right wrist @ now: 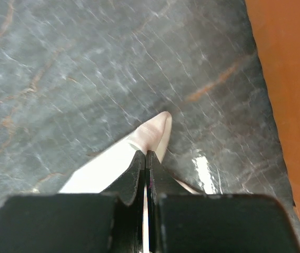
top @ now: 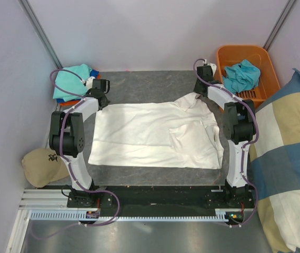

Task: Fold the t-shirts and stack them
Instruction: Fold the tshirt

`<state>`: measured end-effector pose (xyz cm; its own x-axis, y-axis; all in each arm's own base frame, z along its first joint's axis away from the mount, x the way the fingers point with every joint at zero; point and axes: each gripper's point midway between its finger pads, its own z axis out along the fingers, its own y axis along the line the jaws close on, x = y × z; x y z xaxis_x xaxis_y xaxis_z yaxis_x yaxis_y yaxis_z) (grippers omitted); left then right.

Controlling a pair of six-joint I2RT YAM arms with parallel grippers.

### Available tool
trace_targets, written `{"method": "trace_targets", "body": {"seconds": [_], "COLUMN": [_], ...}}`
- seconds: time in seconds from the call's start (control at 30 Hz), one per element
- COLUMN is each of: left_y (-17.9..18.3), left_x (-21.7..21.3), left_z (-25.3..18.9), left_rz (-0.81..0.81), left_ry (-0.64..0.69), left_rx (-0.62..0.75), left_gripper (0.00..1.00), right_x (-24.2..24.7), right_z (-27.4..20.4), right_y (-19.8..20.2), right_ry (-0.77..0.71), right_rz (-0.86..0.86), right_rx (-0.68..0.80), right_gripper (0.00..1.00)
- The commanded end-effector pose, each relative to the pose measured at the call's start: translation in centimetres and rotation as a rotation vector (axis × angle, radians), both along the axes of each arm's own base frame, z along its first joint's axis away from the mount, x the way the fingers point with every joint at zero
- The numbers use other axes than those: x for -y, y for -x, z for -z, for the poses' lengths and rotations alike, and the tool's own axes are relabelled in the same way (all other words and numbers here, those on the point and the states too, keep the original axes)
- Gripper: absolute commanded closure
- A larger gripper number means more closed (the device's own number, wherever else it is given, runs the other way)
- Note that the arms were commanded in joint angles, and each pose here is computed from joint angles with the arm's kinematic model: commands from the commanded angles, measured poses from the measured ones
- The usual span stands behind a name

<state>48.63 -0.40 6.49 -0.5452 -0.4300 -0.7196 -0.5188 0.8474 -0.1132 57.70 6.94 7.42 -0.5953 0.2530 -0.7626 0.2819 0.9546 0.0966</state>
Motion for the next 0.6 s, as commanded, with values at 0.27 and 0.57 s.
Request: {"method": "trace_targets", "body": {"seconds": [0.27, 0.57], "left_y": [0.1, 2.0], "left_x": [-0.9, -0.5], "left_z": [-5.7, -6.0], "left_rz": [-0.01, 0.002], "left_ry": [-0.005, 0.023], "left_rx": [0.118, 0.105], "left_gripper": [0.98, 0.98], "right_x": [3.5, 4.0], "right_z": [-9.6, -12.4], "right_y": [2.9, 7.1], "right_ry": [-0.01, -0.045], "right_rz": [0.12, 0.142], "right_rx": [0.167, 0.196], "right_gripper": [1.0, 1.0]}}
